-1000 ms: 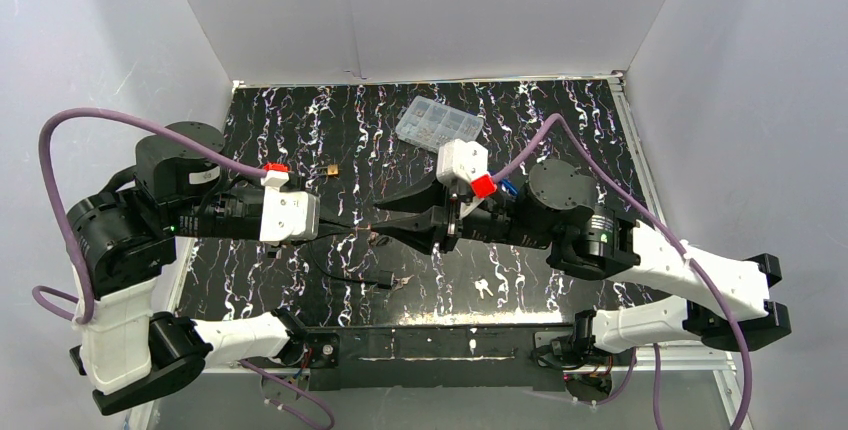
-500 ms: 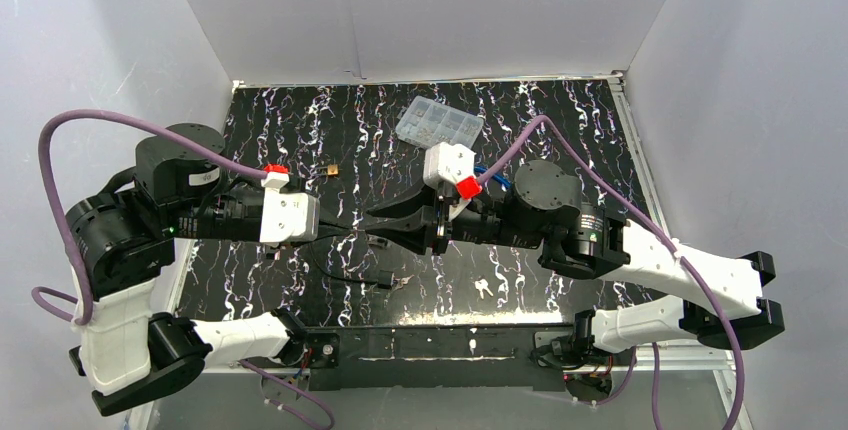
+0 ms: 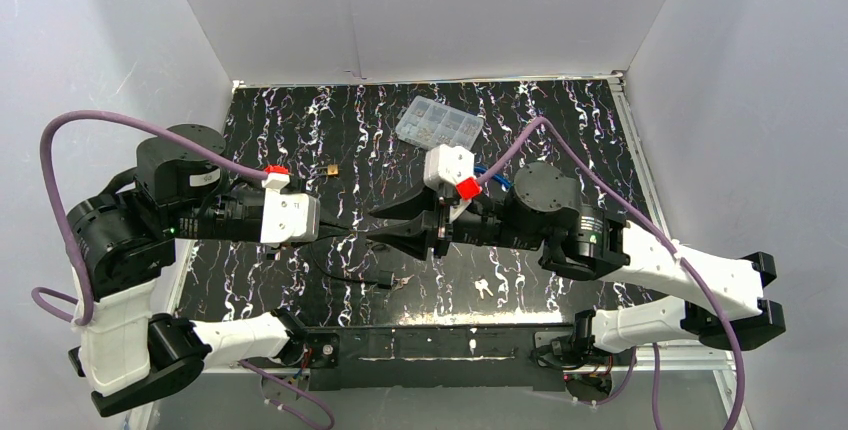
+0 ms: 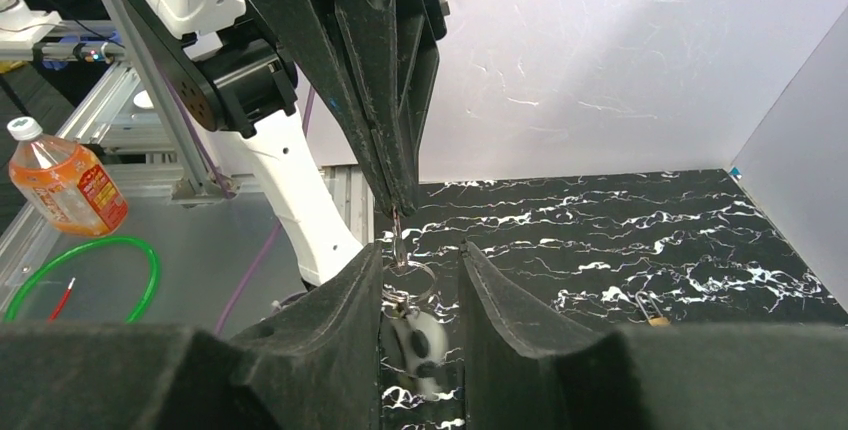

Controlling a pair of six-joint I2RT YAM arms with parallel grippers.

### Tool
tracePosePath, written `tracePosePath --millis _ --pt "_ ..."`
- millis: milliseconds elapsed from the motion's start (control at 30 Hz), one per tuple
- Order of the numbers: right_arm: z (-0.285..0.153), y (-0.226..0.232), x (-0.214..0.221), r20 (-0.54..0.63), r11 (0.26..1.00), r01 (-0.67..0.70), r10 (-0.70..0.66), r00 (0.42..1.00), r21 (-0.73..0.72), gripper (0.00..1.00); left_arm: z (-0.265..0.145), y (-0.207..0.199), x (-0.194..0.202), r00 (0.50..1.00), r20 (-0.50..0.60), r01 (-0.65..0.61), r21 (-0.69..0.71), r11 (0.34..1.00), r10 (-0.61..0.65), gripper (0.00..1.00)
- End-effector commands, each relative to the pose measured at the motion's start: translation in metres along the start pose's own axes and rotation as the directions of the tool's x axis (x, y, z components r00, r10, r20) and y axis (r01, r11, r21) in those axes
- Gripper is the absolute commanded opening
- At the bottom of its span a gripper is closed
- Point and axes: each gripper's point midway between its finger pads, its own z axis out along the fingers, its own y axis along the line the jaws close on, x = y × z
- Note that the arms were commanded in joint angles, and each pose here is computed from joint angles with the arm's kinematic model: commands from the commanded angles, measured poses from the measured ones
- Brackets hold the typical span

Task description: Unlock with the key

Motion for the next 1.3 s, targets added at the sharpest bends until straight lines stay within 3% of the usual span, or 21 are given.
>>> tracePosePath --millis 0,200,500,767,1067,1133,1233,1267 --pt "-0.013 -0.005 -0.03 0.088 1.0 0.001 -0.004 0.996 0.032 0.39 0.001 0.001 0.003 1.0 -0.005 -0.004 -0.006 1.0 0.003 0.0" --pt "-0.003 -0.004 -0.018 0.054 1.0 -0.01 0.009 0.998 0.025 0.29 0.0 0.003 0.002 1.0 -0.004 -0.014 -0.017 1.0 0.013 0.0" --pt "0.001 -0.005 -0.009 0.03 0.998 -0.049 0.049 0.998 0.029 0.28 0.001 0.005 0.001 1.0 -0.008 -0.018 -0.011 1.0 0.018 0.0" --pt "0.006 -0.011 0.003 -0.01 0.997 -0.061 0.061 0.998 0.046 0.14 0.0 0.007 -0.003 1.0 0.004 -0.029 -0.02 0.999 0.029 0.0" --pt "0.006 -0.023 0.01 -0.026 0.992 -0.096 0.099 0.995 0.083 0.28 0.0 0.005 -0.004 0.999 0.009 -0.033 -0.016 0.999 0.033 0.0" --pt "0.005 -0.025 0.01 -0.021 0.991 -0.096 0.099 0.995 0.089 0.24 -0.001 0.005 -0.004 0.999 0.01 -0.035 -0.016 0.999 0.035 0.0" --pt "0.004 -0.028 0.008 -0.014 0.992 -0.096 0.098 0.995 0.087 0.01 -0.002 0.004 -0.005 0.999 0.015 -0.034 -0.016 0.999 0.034 0.0" --pt "0.003 -0.028 0.006 -0.005 0.991 -0.097 0.098 0.995 0.087 0.01 -0.001 0.004 -0.005 0.999 0.015 -0.03 -0.013 0.999 0.03 0.0"
